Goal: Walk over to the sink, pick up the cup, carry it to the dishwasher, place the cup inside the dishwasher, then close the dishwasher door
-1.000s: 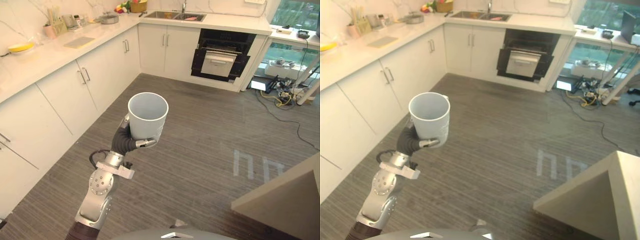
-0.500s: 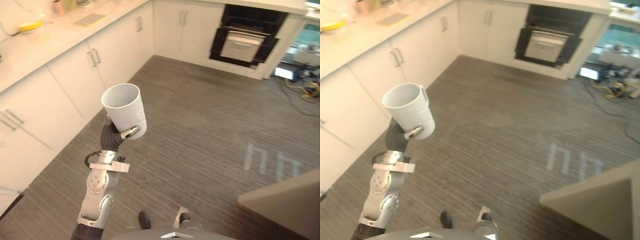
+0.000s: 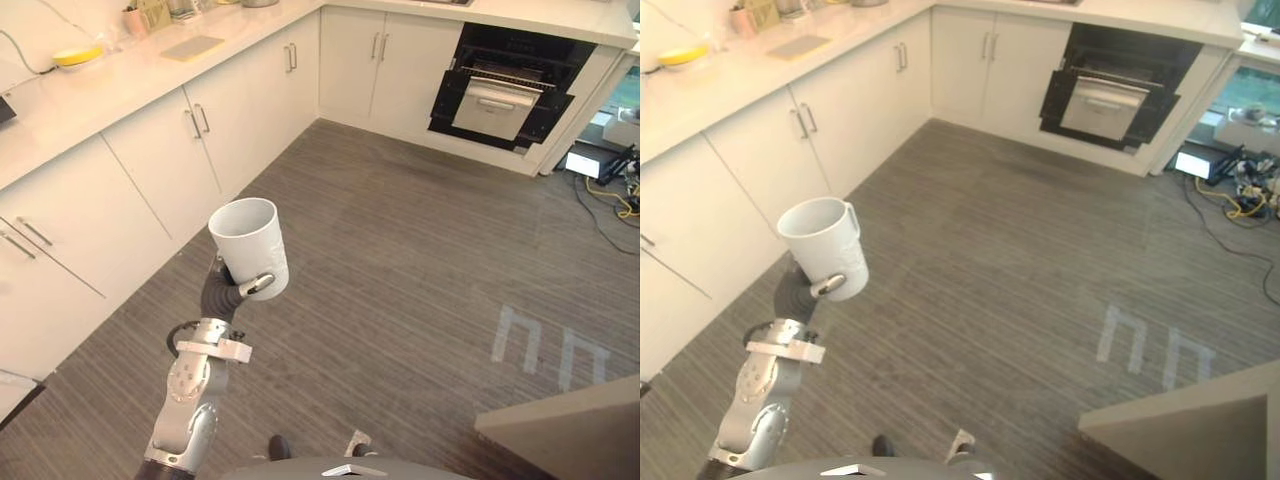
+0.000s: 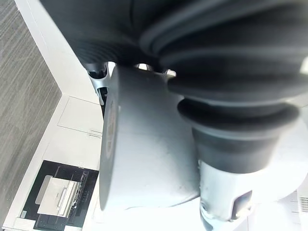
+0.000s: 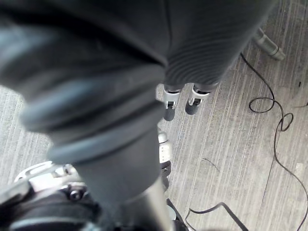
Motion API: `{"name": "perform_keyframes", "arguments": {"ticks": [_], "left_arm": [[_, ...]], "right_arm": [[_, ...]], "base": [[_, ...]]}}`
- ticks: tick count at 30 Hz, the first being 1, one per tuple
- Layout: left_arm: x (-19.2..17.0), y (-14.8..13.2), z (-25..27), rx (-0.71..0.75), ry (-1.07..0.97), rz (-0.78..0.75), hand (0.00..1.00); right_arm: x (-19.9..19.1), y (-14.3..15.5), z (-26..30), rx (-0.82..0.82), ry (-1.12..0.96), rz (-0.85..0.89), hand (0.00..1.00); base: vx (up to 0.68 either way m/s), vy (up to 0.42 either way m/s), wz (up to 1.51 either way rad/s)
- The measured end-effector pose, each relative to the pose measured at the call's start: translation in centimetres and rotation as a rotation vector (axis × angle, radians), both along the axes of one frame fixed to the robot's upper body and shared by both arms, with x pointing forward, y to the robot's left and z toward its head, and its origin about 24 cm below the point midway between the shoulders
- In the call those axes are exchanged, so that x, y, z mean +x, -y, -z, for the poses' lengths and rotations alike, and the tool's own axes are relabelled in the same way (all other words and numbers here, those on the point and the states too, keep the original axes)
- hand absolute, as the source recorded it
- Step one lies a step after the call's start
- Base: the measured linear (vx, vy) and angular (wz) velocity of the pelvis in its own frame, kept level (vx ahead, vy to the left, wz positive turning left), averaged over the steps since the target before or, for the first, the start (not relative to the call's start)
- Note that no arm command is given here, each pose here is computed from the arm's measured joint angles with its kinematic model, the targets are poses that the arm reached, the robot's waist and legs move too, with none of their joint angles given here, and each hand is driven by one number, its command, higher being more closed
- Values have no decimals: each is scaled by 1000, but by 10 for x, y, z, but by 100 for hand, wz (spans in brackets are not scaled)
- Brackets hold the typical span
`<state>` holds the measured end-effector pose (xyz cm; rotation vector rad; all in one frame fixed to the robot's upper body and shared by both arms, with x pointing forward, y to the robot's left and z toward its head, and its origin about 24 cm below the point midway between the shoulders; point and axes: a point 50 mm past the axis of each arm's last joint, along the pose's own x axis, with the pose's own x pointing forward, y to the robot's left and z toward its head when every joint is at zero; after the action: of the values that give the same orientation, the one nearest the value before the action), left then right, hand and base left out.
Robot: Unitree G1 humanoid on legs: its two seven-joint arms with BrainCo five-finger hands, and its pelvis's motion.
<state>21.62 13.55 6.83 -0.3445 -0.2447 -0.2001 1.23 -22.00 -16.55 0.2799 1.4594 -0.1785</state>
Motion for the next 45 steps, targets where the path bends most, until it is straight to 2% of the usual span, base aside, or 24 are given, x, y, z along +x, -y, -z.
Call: {"name": "perform_keyframes", "arguments": {"ticks": [13,21,45], "left_arm": [[-5,-2,6,4,-29,6,100],[-3,-19,2,-35,-15,-71,100],[-5,-17,3,-51,-13,-52,100]], "right_arm": [[-6,-3,2,3,-39,-28,0],[-7,-5,3,21,-50,-45,0],[-8,-2,2,26,-68,-19,0]], "base": [[3,4,6],[-1,3,0],[-6,1,-4]]}}
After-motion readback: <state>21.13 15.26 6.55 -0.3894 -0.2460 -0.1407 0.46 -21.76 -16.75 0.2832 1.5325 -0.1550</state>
